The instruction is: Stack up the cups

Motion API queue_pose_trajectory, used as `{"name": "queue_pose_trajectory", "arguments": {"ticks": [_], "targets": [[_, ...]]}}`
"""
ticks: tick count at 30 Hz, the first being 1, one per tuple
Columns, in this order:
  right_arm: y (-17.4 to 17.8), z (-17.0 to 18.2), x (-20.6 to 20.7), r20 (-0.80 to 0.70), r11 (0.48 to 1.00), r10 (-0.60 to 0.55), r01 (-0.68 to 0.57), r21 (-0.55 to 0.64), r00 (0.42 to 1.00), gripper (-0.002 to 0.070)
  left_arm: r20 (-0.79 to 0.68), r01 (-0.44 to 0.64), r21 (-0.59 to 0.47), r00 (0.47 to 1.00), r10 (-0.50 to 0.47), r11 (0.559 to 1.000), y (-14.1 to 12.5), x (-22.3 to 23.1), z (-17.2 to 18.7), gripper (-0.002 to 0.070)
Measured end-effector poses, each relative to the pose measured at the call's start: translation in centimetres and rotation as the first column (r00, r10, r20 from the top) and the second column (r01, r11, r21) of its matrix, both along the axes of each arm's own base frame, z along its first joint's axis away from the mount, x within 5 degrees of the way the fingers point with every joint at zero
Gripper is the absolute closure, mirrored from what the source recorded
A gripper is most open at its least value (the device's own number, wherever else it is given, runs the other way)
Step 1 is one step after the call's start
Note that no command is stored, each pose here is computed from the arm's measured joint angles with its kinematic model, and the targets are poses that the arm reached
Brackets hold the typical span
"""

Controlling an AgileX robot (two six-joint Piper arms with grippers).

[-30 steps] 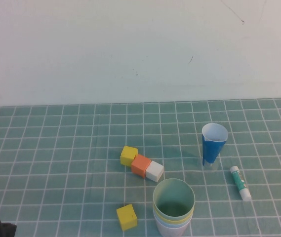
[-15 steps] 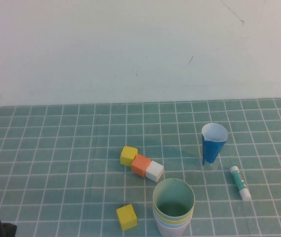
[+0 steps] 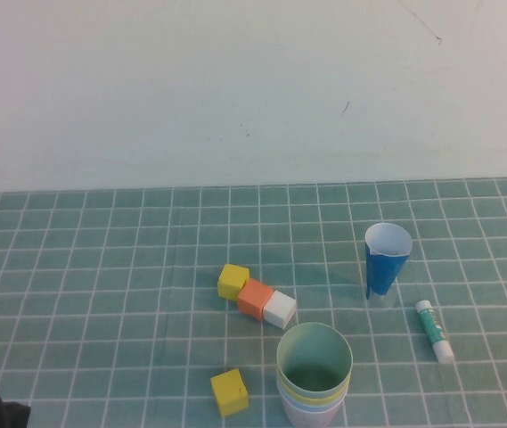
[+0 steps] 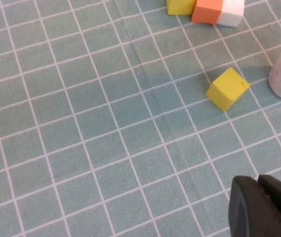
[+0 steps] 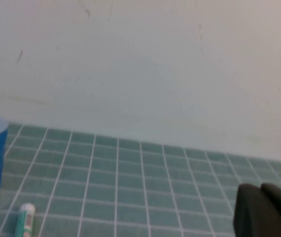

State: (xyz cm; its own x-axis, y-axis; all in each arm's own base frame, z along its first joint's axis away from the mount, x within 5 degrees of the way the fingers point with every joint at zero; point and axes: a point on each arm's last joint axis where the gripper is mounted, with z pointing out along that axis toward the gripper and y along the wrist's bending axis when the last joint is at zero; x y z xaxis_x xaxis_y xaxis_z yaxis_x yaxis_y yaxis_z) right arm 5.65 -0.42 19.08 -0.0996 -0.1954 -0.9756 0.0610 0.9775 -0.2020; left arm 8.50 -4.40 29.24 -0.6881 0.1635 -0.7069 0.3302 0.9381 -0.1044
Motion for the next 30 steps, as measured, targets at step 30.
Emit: {"name": "queue_pose_trajectory", "arguments": {"ticks": [30], "targets": [[-0.4,-2.1,-0.5,-0.238,0.994,-0.02,-0.005,-0.106,0.971,0.0678,-0.001,0.001,0.002,1.0,-0.001,1.0,0.0,0.0,0.0,0.0677]]}}
